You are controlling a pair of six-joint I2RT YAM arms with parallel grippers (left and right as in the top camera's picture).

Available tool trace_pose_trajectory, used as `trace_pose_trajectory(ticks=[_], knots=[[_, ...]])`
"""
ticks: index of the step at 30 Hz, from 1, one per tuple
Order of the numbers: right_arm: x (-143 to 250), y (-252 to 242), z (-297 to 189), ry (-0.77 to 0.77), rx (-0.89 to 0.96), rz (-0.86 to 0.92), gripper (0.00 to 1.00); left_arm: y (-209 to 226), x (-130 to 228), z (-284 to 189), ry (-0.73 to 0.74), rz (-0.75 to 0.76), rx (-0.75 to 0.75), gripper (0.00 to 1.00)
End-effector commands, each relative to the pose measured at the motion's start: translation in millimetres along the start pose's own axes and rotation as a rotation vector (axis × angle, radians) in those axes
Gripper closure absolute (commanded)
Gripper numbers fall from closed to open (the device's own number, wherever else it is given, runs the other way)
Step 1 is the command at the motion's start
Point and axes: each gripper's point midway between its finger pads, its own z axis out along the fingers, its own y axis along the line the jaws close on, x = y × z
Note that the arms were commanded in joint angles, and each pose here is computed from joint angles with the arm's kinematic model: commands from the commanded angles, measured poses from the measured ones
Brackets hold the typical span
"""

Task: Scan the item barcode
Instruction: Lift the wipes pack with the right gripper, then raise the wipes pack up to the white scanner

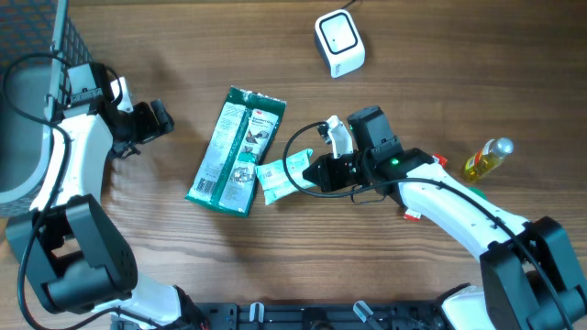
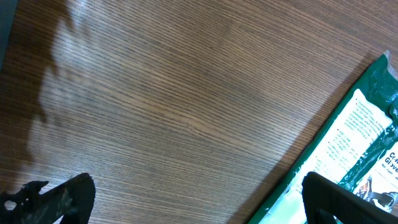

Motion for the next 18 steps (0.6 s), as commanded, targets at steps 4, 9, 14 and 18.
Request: trace_pose_trajectory(ticks=[4,9,14,18], knots=[[-2.2,20.2,-6.3,-0.007,-0.089,-0.163,0.96,3.4,3.1,3.4,0.014,-0.003,0.003,0.00],[-16.6,53.7,-54.5,-0.116,-0.195,-0.357,0.96,3.4,3.1,3.4,0.014,-0.003,0.003,0.00],[-10.3,52.8,-79.0,-0.134,-0.141,-0.374,0.96,3.4,3.1,3.4,0.014,-0.003,0.003,0.00],[-19.4,31.5,-81.5,-0.157,-0.017,-0.354,0.96,3.4,3.1,3.4,0.014,-0.003,0.003,0.00]])
